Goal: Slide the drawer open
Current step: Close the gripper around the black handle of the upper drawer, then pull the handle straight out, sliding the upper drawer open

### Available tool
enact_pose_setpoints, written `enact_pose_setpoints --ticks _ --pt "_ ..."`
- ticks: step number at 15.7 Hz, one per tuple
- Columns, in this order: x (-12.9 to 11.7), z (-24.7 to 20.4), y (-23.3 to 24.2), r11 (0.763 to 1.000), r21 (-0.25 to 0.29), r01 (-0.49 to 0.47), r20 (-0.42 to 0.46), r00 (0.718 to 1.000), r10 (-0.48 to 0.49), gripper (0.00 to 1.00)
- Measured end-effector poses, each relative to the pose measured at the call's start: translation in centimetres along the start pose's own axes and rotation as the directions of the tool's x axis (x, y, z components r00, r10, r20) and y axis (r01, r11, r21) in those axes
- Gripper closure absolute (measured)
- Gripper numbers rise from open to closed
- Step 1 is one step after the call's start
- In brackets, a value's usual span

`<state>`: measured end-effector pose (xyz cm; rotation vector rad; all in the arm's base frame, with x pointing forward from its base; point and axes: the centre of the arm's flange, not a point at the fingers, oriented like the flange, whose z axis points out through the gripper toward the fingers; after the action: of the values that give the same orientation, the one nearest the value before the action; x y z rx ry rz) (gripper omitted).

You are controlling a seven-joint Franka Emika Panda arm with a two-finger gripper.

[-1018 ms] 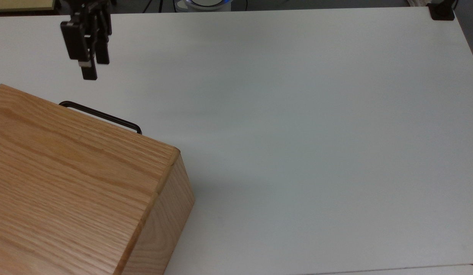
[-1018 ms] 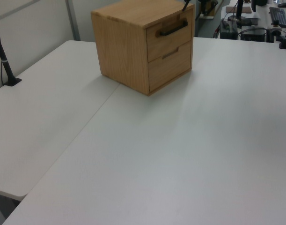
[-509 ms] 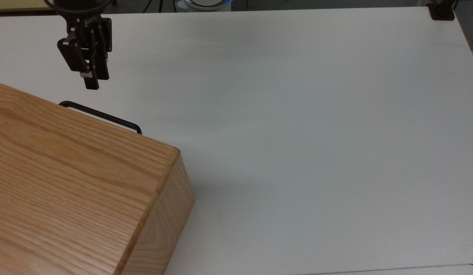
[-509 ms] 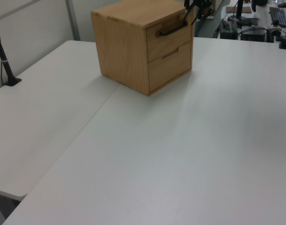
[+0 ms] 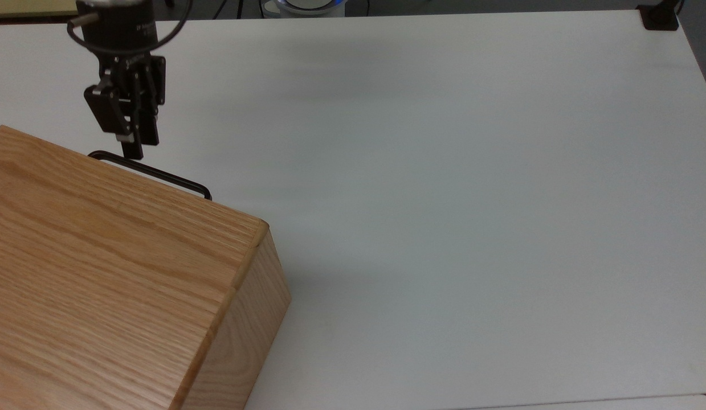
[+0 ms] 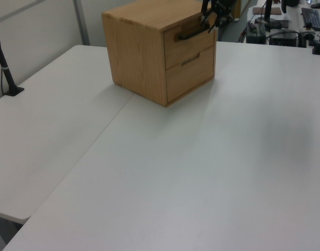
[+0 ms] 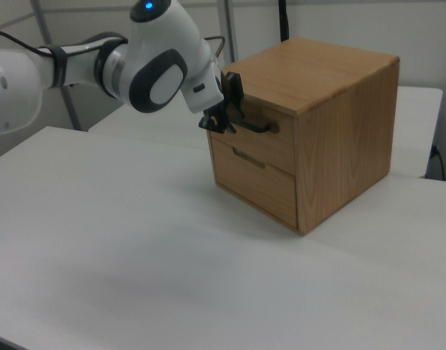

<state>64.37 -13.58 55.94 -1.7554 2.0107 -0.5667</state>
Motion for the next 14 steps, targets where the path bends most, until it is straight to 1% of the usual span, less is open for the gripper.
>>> enact_pose_setpoints --ticks 3,6,7,8,9,10,14 --pt "0.2 1.5 0.1 1.0 -0.001 -0.003 -0.007 1.0 0.003 0.59" --pt "0.5 2.0 0.1 1.0 -0.003 -0.005 -0.011 1.0 0.005 0.62" --pt "0.6 2.0 -0.1 1.0 0.0 -0.006 -0.012 1.0 0.006 0.65" --pt "0.7 1.9 -0.2 1.0 0.004 -0.007 -0.013 1.0 0.007 0.66" --pt "0.8 1.7 -0.4 1.0 0.008 -0.008 -0.015 1.0 0.009 0.74" --pt "0.9 1.5 -0.5 1.0 0.013 -0.009 -0.016 1.0 0.009 0.81" --pt "0.9 1.4 -0.4 1.0 0.008 -0.005 -0.014 1.0 0.005 0.84"
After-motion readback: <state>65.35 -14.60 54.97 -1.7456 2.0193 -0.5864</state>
